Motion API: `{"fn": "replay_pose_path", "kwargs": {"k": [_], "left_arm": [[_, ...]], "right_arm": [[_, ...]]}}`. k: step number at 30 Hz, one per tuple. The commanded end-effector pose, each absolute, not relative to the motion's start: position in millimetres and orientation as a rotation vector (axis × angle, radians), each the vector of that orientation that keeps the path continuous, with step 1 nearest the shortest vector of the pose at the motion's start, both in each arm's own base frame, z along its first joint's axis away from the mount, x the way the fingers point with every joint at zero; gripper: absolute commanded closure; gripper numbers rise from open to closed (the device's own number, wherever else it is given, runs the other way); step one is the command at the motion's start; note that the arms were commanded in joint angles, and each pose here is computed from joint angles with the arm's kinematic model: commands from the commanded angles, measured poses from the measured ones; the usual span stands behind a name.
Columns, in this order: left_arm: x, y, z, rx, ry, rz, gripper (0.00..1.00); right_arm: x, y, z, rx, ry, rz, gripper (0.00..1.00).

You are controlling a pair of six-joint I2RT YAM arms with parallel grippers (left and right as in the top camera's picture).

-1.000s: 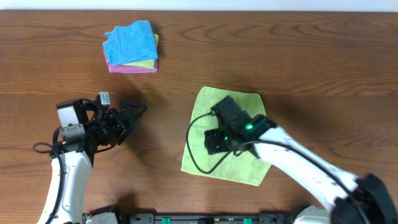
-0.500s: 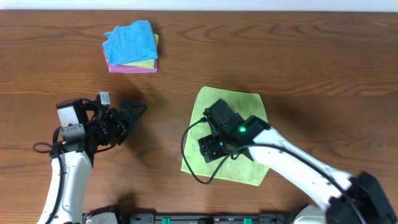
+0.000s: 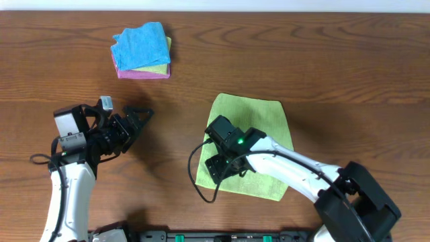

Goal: Fold the cloth

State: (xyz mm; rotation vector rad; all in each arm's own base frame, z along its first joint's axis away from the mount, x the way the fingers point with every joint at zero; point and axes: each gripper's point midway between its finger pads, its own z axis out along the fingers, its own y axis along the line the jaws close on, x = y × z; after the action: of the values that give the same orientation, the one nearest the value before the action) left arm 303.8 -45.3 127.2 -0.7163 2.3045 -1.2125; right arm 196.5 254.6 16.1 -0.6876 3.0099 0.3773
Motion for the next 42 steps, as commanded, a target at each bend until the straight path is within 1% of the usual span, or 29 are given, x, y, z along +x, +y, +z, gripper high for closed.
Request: {"fn": "replay_pose_path", "kwargs": {"k": [1, 3, 5, 8, 9, 11, 12, 13, 15, 16, 21, 26, 30, 32, 34, 37, 39, 40, 41, 42], "left_arm": [[309, -40, 138, -0.678, 2.274, -1.217, 0.04], [309, -39, 138, -0.683, 2.271, -1.214, 0.04], [309, -39, 138, -0.683, 2.271, -1.214, 0.04], [309, -39, 138, -0.684, 2.270, -1.214, 0.04], [309, -39, 138, -0.684, 2.270, -1.214, 0.04], [309, -39, 138, -0.684, 2.271, -1.214, 0.04], [309, -39, 138, -0.684, 2.270, -1.214, 0.04], [309, -39, 138, -0.684, 2.270, -1.214, 0.04], [309, -38, 138, -0.687, 2.269, -1.212, 0.04], [309, -37, 138, -0.688, 2.268, -1.210, 0.04], [310, -37, 138, -0.686, 2.267, -1.205, 0.04], [310, -37, 138, -0.686, 2.267, -1.205, 0.04], [310, -36, 138, -0.686, 2.267, -1.205, 0.04], [310, -36, 138, -0.684, 2.265, -1.204, 0.04], [310, -36, 138, -0.685, 2.266, -1.205, 0.04], [310, -36, 138, -0.685, 2.266, -1.205, 0.04], [310, -36, 138, -0.684, 2.265, -1.205, 0.04], [310, -36, 138, -0.685, 2.266, -1.205, 0.04], [310, -36, 138, -0.685, 2.266, -1.205, 0.04], [310, -37, 138, -0.684, 2.266, -1.205, 0.04]], "right_arm": [[191, 260, 10, -0.717, 3.019, 0.381, 0.24], [189, 261, 8, -0.719, 3.023, 0.379, 0.30], [188, 263, 4, -0.730, 3.028, 0.374, 0.39], [186, 262, 0, -0.738, 3.039, 0.363, 0.41], [185, 262, -2, -0.738, 3.044, 0.359, 0.44], [185, 261, -3, -0.739, 3.049, 0.355, 0.52], [185, 261, -3, -0.739, 3.050, 0.355, 0.60], [184, 262, -3, -0.740, 3.051, 0.359, 0.71], [182, 262, -3, -0.743, 3.059, 0.370, 0.98], [181, 261, -3, -0.744, 3.067, 0.370, 0.99], [168, 245, -4, -0.747, 3.140, 0.291, 0.99], [167, 206, -2, -0.703, 3.178, -0.017, 0.99], [162, 179, 4, -0.497, 3.229, -0.219, 0.99], [162, 175, 11, -0.375, 3.222, -0.244, 0.99], [164, 177, 21, -0.244, 3.202, -0.205, 0.98], [164, 178, 42, -0.062, 3.170, -0.133, 0.92], [161, 176, 54, 0.047, 3.155, -0.099, 0.82], [159, 175, 60, 0.104, 3.151, -0.086, 0.74], [157, 173, 62, 0.141, 3.146, -0.081, 0.68], [156, 173, 63, 0.152, 3.147, -0.076, 0.67]]}}
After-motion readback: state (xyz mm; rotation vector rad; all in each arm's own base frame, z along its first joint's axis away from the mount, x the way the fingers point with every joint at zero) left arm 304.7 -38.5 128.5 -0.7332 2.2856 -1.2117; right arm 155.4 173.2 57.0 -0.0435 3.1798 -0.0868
